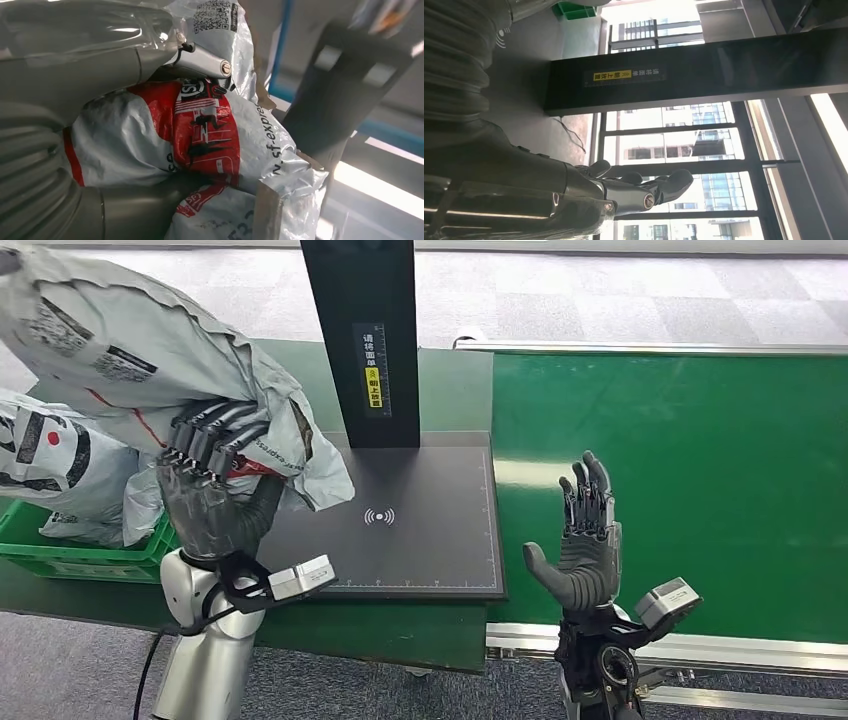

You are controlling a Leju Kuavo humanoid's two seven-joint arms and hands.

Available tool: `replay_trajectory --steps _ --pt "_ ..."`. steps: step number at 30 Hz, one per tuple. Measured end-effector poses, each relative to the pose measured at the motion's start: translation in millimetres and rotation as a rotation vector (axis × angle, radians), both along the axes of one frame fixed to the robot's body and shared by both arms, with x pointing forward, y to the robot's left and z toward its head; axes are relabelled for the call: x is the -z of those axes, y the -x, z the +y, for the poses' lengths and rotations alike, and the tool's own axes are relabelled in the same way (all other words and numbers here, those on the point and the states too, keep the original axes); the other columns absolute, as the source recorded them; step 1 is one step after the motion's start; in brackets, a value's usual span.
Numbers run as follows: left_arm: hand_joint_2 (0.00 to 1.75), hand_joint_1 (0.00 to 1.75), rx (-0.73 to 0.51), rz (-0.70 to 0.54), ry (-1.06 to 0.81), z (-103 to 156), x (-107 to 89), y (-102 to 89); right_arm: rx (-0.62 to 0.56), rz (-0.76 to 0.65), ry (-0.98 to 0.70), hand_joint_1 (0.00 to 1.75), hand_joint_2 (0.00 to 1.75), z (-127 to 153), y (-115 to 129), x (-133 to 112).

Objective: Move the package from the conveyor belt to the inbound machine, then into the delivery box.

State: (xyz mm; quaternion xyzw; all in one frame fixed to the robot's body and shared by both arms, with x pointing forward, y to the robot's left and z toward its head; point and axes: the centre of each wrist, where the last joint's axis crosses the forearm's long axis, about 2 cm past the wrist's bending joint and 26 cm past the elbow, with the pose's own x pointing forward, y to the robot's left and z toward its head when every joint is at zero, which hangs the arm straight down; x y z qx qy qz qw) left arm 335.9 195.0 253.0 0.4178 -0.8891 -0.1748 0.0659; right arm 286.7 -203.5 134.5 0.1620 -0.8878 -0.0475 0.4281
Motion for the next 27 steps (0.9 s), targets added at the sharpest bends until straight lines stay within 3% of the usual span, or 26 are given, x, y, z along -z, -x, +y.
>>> replay_trajectory --steps 4,10,14,20,23,27 --pt "1.75 1.75 -0.149 -0.11 0.021 47.4 -38.4 -19.8 0.008 0.019 0.0 0.0 1.75 -1.8 9.3 9.4" --pt "1.75 1.75 -0.308 -0.103 0.01 78.2 -61.4 -40.9 0.014 0.024 0.007 0.0 1.75 -4.3 14.2 11.9" --pt "1.75 1.75 -0.48 0.095 0.095 87.0 -81.7 -78.7 0.012 0.025 0.014 0.0 1.75 -8.9 18.9 11.9" --pt "1.75 1.75 -0.741 0.555 0.11 95.1 -111.8 -134.4 0.019 0.024 0.043 0.0 1.75 -20.4 29.6 11.6" --pt "1.75 1.75 -0.848 0.771 0.091 107.6 -117.6 -153.7 0.02 0.023 0.057 0.0 1.75 -24.8 30.9 11.2" --pt "1.75 1.75 -0.941 0.928 0.061 127.3 -121.6 -166.2 0.024 0.025 0.063 0.0 1.75 -27.9 30.4 11.2"
